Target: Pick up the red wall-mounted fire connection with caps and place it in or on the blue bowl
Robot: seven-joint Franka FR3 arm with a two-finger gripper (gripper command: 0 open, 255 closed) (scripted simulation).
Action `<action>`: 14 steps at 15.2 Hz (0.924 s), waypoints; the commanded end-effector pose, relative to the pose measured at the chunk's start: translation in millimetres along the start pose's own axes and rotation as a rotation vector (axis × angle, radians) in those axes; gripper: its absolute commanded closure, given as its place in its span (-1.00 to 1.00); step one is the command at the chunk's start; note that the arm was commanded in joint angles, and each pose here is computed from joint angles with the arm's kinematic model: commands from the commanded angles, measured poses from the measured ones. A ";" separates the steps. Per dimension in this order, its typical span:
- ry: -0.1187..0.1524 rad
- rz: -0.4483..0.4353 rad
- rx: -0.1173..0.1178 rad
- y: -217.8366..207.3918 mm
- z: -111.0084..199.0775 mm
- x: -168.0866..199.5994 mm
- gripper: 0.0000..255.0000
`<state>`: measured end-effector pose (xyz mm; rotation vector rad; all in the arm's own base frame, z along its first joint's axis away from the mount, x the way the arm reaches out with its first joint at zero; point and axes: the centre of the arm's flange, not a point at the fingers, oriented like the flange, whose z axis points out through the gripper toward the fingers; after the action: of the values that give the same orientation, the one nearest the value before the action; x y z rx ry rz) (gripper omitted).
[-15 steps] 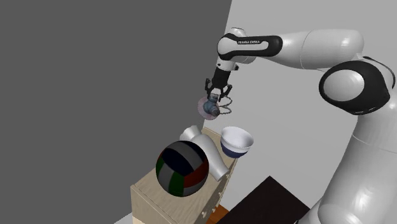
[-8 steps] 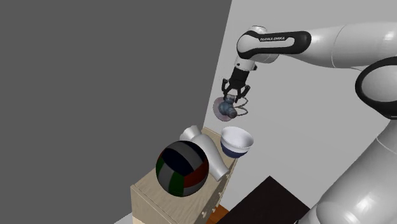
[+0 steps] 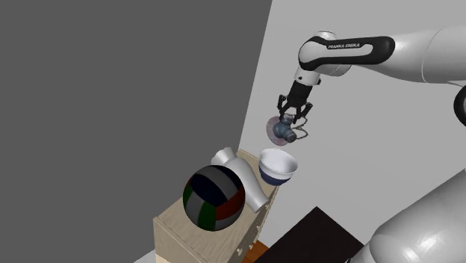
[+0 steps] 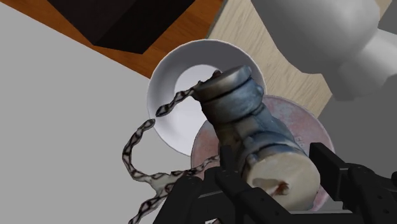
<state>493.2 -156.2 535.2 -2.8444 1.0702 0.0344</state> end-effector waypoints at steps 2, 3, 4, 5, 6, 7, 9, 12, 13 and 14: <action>0.000 -0.001 0.000 3.2 15.7 -0.8 1.00; 0.000 -0.001 0.000 3.6 20.9 -0.5 1.00; 0.000 -0.001 0.000 4.1 26.2 -0.2 1.00; 0.000 -0.001 0.000 4.6 31.4 0.1 1.00; 0.000 -0.001 0.000 5.0 36.7 0.4 1.00; 0.000 -0.001 0.000 5.5 41.9 0.7 1.00; 0.000 -0.001 0.000 6.4 52.4 1.3 1.00; 0.000 -0.001 0.000 7.8 68.2 2.2 1.00; 0.000 -0.001 0.000 8.3 73.4 2.5 1.00; 0.000 -0.001 0.000 8.7 78.7 2.8 1.00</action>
<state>490.8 -156.5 462.4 -2.8445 1.0692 0.0354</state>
